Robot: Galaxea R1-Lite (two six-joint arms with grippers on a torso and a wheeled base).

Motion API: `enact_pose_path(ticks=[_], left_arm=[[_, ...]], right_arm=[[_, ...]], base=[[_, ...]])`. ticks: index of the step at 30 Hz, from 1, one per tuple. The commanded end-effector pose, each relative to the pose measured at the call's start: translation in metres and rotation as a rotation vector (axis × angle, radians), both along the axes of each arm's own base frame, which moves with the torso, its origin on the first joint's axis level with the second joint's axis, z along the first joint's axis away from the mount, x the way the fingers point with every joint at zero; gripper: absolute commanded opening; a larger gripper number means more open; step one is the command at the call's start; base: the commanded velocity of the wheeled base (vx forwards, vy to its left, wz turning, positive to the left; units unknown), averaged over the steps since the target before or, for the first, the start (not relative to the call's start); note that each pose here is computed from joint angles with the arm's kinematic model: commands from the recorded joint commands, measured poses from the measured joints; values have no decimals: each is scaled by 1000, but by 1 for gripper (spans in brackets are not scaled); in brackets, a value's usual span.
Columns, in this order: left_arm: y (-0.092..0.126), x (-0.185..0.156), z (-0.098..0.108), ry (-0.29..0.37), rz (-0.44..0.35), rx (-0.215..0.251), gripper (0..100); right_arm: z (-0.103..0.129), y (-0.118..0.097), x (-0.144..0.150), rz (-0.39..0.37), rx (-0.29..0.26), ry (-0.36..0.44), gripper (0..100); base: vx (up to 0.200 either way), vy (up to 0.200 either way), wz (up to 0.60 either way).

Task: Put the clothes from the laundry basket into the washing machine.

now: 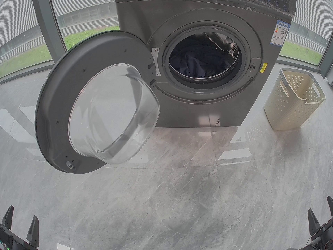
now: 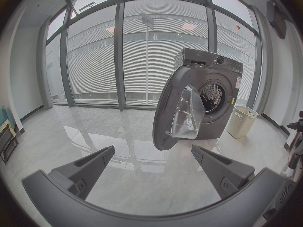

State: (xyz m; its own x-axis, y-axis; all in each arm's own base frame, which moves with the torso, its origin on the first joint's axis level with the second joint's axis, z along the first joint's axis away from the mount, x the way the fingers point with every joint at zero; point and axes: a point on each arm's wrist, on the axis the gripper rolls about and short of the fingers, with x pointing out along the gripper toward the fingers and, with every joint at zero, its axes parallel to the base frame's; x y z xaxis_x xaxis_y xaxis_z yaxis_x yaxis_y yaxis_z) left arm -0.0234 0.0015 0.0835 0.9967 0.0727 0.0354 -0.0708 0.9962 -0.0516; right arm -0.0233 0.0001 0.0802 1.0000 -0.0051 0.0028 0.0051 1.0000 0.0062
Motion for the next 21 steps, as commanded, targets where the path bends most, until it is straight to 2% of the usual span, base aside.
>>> enact_pose_path(ticks=[1, 10, 16, 21], left_arm=[[0, 1, -6, 17, -19, 4, 100], [0, 1, -7, 28, -22, 10, 100], [0, 1, -7, 29, -22, 11, 100], [0, 1, -7, 26, -16, 2, 100]], right_arm=[[-5, 0, 0, 1, 0, 4, 100], [-5, 0, 0, 1, -2, 4, 100], [-5, 0, 0, 1, -2, 6, 100], [-5, 0, 0, 2, -2, 4, 100]], base=[[0, 0, 0], [0, 0, 0], [200, 0, 0], [0, 0, 0]])
